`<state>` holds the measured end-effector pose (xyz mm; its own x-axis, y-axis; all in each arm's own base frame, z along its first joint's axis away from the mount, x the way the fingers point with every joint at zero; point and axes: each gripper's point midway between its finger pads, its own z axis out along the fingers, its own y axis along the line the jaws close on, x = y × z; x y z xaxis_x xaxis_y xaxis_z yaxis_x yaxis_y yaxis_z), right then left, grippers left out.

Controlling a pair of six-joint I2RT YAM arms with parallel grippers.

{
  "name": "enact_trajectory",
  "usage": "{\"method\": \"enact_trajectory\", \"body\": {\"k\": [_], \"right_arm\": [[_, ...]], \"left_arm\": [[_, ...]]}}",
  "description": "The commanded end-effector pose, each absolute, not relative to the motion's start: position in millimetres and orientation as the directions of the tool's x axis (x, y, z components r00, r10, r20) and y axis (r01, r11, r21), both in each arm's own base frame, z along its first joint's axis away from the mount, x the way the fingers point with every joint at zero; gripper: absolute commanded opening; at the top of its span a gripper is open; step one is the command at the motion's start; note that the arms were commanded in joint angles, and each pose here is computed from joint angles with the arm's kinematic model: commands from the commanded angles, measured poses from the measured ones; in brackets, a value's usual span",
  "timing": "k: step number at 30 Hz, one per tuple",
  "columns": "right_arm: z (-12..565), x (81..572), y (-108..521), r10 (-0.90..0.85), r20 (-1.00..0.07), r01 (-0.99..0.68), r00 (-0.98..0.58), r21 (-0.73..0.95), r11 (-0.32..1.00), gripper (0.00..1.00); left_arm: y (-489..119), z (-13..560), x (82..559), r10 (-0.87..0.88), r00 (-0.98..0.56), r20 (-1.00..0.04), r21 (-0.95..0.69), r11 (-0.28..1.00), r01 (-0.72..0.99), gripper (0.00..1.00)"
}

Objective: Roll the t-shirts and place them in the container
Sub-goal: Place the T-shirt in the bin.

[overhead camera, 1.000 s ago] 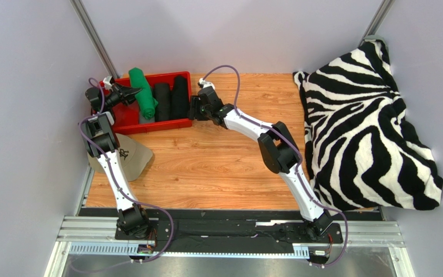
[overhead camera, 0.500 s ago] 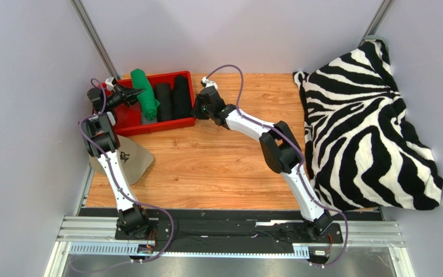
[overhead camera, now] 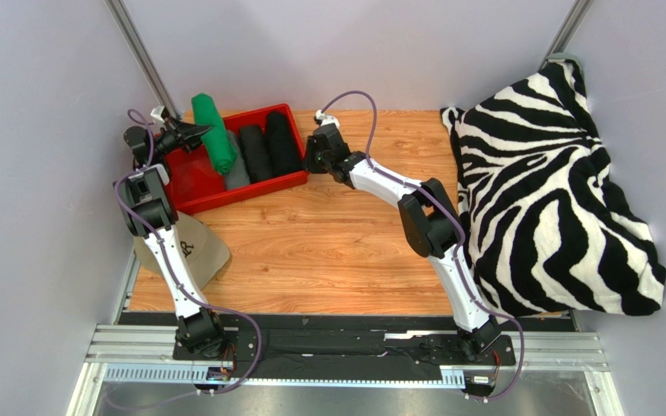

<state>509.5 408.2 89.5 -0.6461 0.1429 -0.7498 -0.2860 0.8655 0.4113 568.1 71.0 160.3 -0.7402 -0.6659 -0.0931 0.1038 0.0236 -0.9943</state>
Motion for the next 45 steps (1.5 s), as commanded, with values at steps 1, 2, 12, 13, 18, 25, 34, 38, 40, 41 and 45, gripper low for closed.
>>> {"method": "enact_trajectory", "body": {"k": [1,2,12,13,18,25,34,38,40,41,45], "right_arm": [[78,532,343,0.081,-0.778,-0.188,-0.623,0.25,0.95,0.02],[77,532,342,0.077,-0.777,-0.189,-0.624,0.246,0.951,0.02],[73,531,340,0.07,-0.773,-0.194,-0.63,0.245,0.95,0.01],[73,531,339,0.071,-0.774,-0.192,-0.629,0.243,0.951,0.01],[75,531,335,0.054,-0.781,-0.198,-0.622,0.224,0.954,0.01],[80,535,322,0.025,-0.799,-0.19,-0.601,0.174,0.966,0.01],[84,540,307,0.019,-0.805,-0.17,-0.594,0.148,0.974,0.01],[83,541,301,0.017,-0.807,-0.16,-0.591,0.138,0.977,0.01],[83,542,299,0.022,-0.805,-0.155,-0.593,0.14,0.978,0.01],[84,543,298,0.023,-0.806,-0.152,-0.591,0.14,0.978,0.01],[82,545,294,0.031,-0.803,-0.145,-0.595,0.145,0.979,0.01]], "left_arm": [[75,208,557,-0.66,-0.724,-0.203,-0.974,0.063,0.215,0.0],[74,203,556,-0.66,-0.726,-0.193,-0.977,0.058,0.206,0.0],[55,190,555,-0.644,-0.745,-0.172,-0.981,0.047,0.186,0.0],[53,190,556,-0.639,-0.749,-0.175,-0.981,0.048,0.189,0.0],[53,175,557,-0.648,-0.747,-0.147,-0.986,0.037,0.162,0.0],[54,155,554,-0.651,-0.75,-0.116,-0.992,0.04,0.118,0.0],[65,135,544,-0.659,-0.75,-0.06,-0.994,0.108,-0.015,0.0],[70,127,537,-0.64,-0.755,-0.145,-0.971,0.239,-0.016,0.0],[71,120,532,-0.64,-0.756,-0.137,-0.962,0.268,-0.052,0.0],[71,118,530,-0.639,-0.758,-0.132,-0.96,0.273,-0.063,0.0],[76,109,524,-0.651,-0.747,-0.139,-0.939,0.327,-0.11,0.0]]}}
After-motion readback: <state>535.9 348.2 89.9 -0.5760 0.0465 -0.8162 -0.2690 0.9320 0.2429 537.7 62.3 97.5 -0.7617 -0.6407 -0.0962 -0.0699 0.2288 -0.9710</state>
